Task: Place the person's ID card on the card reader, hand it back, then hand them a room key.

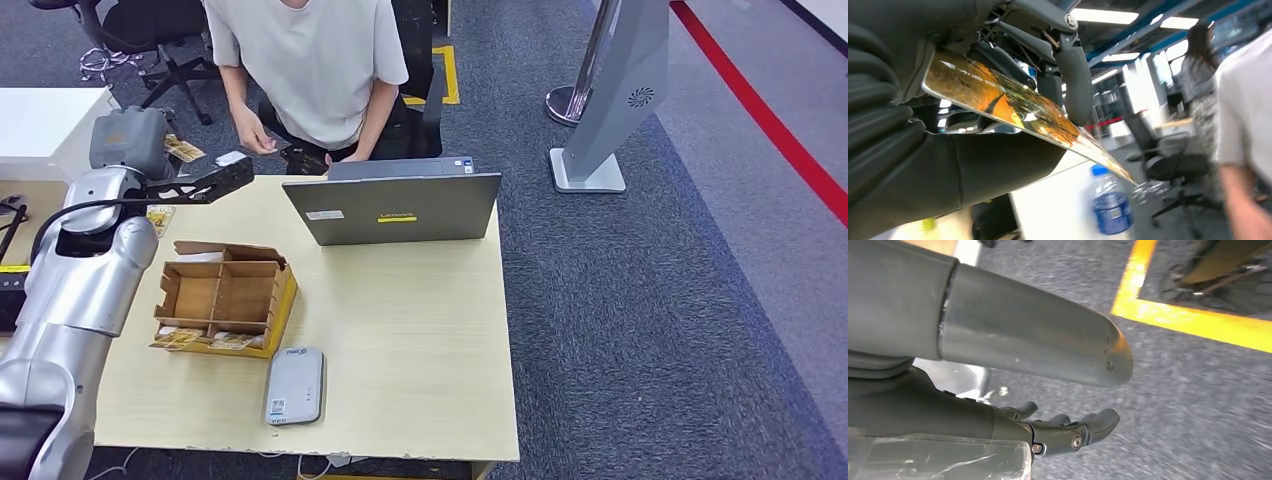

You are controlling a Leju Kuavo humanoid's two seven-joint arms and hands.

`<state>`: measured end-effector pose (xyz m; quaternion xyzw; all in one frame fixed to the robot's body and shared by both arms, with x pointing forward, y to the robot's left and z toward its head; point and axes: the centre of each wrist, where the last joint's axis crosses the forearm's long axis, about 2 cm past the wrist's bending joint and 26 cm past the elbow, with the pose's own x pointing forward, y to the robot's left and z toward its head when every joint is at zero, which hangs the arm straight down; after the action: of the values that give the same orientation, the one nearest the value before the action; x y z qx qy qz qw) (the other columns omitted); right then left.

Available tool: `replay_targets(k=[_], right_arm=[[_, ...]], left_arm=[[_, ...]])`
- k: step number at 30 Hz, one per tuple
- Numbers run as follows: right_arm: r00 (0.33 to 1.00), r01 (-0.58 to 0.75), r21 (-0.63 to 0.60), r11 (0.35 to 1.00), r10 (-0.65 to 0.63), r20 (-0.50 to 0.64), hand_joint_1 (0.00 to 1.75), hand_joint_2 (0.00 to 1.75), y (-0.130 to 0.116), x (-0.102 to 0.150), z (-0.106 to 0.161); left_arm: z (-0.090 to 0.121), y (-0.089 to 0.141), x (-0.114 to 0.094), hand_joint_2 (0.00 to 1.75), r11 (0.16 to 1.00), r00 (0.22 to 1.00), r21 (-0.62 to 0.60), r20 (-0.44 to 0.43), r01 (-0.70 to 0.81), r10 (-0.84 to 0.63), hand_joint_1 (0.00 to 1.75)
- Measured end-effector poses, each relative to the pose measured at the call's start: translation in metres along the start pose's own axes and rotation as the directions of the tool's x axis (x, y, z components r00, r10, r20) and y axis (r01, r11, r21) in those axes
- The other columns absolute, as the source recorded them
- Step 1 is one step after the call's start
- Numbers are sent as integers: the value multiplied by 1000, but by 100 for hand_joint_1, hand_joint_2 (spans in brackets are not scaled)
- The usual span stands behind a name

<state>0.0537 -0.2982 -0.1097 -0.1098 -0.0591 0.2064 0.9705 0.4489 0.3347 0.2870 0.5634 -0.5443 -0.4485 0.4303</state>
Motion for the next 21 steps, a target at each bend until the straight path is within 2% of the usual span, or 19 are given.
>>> replay_targets(k=[5, 13, 16, 21], right_arm=[[999, -13, 15, 1000, 14, -41, 0, 0, 7, -13, 1], [999, 4, 27, 1000, -3, -48, 0, 0, 18, -15, 3], [999, 18, 32, 999, -17, -48, 0, 0, 21, -15, 4], [998, 44, 41, 998, -43, -42, 0, 0, 23, -14, 4]], left_arm=[[36, -17, 30, 175, 995, 988, 80, 149, -57, 44, 175], [111, -7, 93, 175, 970, 903, 172, 422, -170, 83, 175], [134, -6, 108, 175, 965, 867, 175, 492, -195, 86, 175], [160, -11, 123, 175, 971, 816, 138, 573, -193, 81, 175]])
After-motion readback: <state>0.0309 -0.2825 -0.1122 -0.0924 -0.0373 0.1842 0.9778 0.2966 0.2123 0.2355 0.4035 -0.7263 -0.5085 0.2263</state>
